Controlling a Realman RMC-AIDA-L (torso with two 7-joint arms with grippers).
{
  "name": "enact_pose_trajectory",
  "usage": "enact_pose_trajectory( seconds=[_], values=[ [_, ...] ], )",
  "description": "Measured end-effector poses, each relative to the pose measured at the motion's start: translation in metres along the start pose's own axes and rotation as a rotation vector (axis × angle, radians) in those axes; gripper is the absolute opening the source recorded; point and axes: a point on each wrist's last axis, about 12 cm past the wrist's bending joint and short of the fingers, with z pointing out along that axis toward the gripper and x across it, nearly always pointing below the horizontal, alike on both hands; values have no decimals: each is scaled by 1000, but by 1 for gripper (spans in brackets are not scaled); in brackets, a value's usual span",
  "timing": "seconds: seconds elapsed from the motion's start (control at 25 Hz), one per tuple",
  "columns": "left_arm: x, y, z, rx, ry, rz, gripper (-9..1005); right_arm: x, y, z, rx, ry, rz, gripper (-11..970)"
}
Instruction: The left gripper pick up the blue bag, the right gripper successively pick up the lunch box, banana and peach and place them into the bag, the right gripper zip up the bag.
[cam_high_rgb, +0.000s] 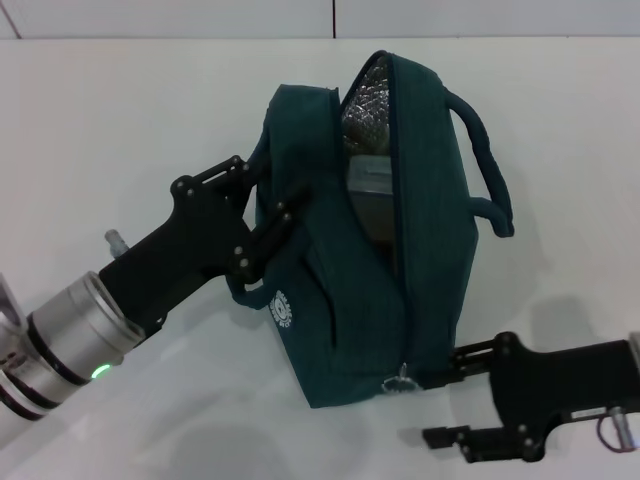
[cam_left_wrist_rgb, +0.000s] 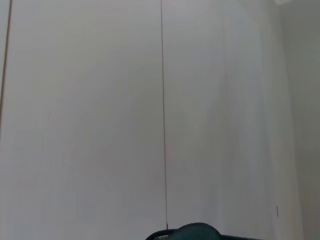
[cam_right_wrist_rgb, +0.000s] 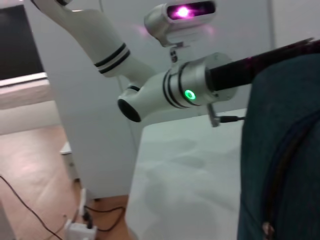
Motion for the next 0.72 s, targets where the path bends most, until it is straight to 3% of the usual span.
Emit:
enact_pose_trajectory(
  seconds=[0.44,0.72],
  values=[
    [0,0,2,1,-4,1,389,-3,-6,16,-33,43,36,466],
    [0,-1,4,5,-8,-1,390,-3,-14,19,22,65,65,436]
  ],
)
